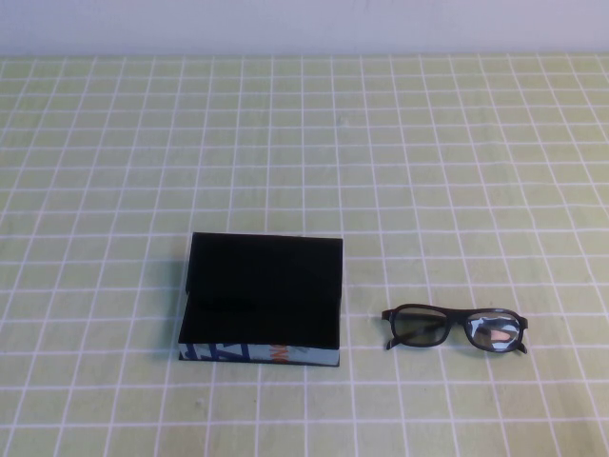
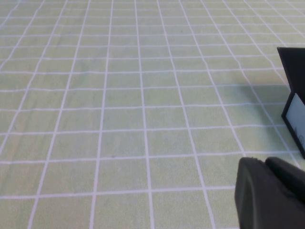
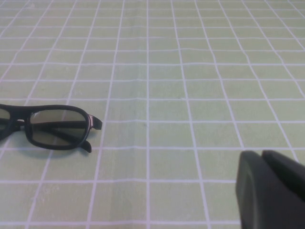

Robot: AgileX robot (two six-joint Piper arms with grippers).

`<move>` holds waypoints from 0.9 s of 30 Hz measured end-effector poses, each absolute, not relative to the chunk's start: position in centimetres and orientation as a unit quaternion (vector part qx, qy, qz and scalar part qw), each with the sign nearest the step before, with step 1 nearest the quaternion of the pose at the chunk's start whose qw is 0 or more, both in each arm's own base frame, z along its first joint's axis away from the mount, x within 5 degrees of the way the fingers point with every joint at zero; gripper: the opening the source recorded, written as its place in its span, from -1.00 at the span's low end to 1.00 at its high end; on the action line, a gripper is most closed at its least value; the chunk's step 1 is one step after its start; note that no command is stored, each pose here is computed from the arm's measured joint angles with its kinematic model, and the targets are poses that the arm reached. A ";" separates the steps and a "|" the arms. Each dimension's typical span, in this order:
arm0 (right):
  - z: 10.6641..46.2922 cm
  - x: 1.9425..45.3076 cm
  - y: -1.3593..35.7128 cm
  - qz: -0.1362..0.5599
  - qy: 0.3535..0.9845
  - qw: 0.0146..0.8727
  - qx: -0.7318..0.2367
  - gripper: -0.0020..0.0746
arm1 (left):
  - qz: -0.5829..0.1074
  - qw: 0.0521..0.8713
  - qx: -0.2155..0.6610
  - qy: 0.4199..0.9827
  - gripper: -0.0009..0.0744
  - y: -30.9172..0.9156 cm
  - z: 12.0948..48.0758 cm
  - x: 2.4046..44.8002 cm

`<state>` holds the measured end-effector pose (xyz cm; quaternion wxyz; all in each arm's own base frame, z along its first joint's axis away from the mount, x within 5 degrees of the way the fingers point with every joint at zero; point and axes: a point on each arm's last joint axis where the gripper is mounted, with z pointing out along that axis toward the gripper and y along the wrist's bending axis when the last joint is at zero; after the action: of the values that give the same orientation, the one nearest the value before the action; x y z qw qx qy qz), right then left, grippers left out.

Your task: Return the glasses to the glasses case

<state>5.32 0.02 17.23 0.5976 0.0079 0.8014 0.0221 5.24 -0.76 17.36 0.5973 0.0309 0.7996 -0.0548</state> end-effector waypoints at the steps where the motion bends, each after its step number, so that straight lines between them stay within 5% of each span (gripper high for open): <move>1: 17.2 5.3 0.0 0.022 0.801 0.598 0.008 -0.99 | -0.054 0.597 0.032 0.800 -0.98 -0.8 17.4 5.2; 17: 18.7 5.6 0.2 0.031 0.751 0.660 0.002 -0.99 | -0.046 0.626 0.035 0.778 -0.98 -0.7 18.0 5.4; 27: 23.7 4.8 0.6 0.061 0.534 0.843 -0.017 -0.99 | -0.066 0.790 0.007 0.609 -0.98 -0.5 22.2 5.3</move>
<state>4.78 0.64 23.72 0.8430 -0.0170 0.5342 0.0610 5.35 -0.47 22.21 0.7903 0.0075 0.6091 -0.0660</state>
